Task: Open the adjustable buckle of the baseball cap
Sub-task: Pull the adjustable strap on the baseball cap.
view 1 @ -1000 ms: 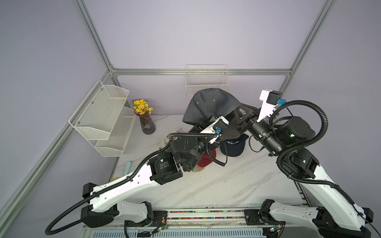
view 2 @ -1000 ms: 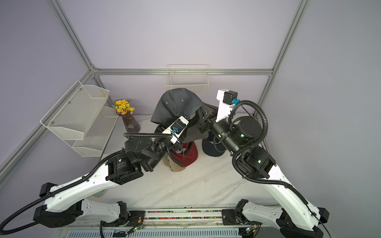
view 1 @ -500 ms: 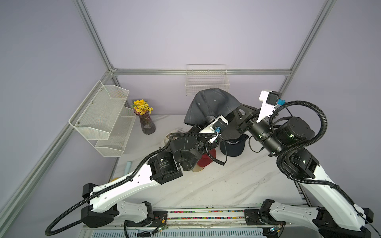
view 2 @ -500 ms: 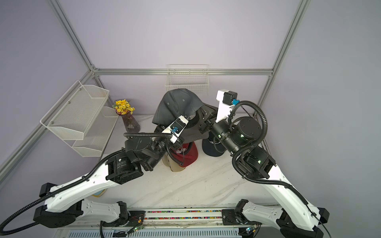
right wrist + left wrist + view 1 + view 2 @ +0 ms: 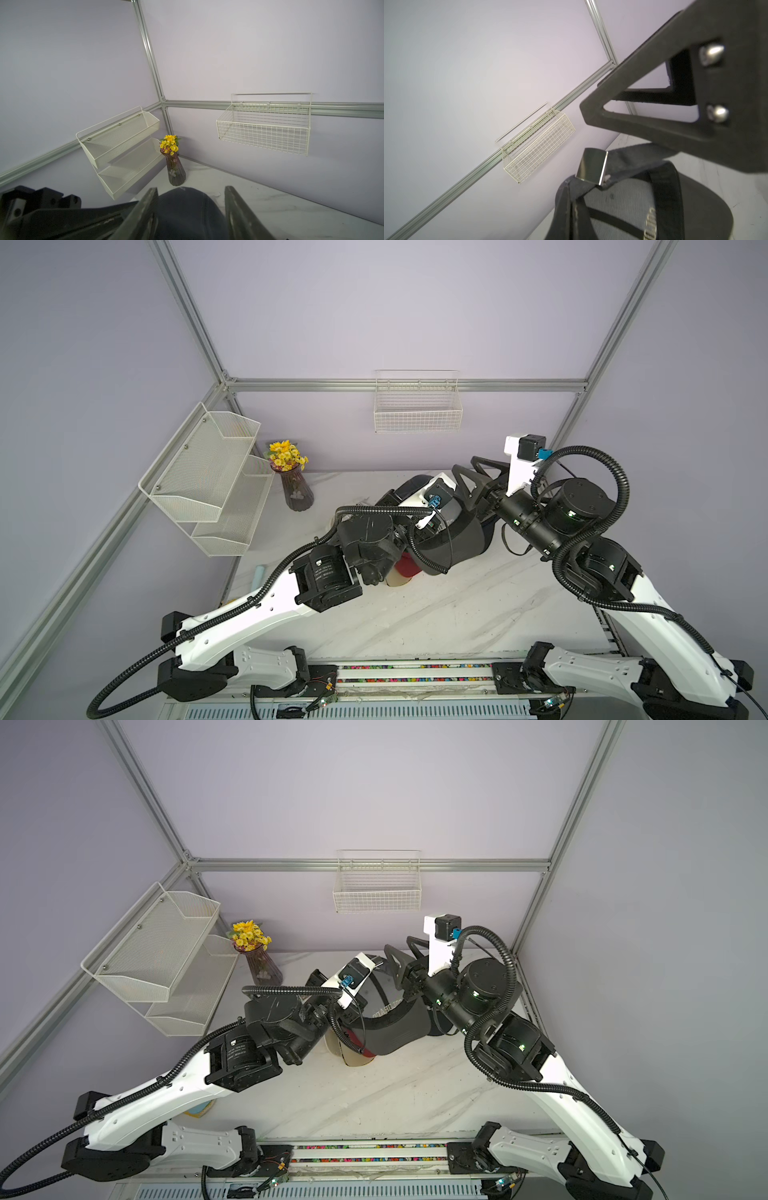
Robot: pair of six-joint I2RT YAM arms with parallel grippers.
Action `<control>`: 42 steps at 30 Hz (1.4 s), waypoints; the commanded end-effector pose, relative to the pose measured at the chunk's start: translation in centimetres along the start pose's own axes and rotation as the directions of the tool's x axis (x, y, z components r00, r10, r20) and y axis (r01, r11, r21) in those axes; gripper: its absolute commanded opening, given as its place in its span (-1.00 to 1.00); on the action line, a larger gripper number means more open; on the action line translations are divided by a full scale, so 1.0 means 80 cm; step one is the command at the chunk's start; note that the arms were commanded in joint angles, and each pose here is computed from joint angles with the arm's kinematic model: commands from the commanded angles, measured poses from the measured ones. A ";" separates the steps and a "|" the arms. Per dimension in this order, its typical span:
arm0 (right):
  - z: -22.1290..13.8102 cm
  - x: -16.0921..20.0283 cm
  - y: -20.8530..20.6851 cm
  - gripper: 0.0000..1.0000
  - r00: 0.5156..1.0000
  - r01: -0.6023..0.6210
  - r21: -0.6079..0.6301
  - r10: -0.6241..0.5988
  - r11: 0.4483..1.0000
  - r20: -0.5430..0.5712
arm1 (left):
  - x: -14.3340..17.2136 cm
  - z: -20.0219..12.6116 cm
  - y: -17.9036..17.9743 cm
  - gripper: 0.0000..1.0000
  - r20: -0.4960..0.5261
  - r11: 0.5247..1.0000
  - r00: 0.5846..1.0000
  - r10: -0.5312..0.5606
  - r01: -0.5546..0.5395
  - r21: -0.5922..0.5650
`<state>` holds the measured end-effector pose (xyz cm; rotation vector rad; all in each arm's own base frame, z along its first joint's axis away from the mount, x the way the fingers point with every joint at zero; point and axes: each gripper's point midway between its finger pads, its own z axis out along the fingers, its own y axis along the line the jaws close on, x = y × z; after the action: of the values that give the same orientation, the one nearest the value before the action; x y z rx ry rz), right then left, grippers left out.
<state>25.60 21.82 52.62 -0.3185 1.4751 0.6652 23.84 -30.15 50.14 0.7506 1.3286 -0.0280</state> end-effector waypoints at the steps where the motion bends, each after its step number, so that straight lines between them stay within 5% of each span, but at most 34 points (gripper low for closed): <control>1: 0.005 0.024 -0.002 0.11 0.996 0.046 0.000 -0.046 0.999 -0.071 | -0.036 -0.017 0.034 -1.00 0.082 0.996 0.993 -0.083 0.085 -0.028; 16: -0.054 0.028 -0.010 0.15 0.991 0.021 0.004 -0.021 1.000 -0.132 | -0.040 -0.008 0.033 -1.00 0.059 0.996 0.995 -0.078 0.080 -0.038; 31: -0.038 0.078 0.021 0.12 0.973 0.058 -0.106 -0.079 0.993 -0.215 | -0.042 0.006 0.032 -1.00 0.001 0.996 0.997 -0.080 0.080 -0.049; 42: -0.014 0.054 0.018 0.12 0.991 0.075 -0.044 -0.080 0.996 -0.109 | -0.037 0.005 0.019 -1.00 -0.017 0.995 0.995 -0.100 0.100 0.004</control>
<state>23.20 23.53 46.42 -0.4990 1.6203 0.6416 24.68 -31.50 50.48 0.7656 1.4105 -0.0262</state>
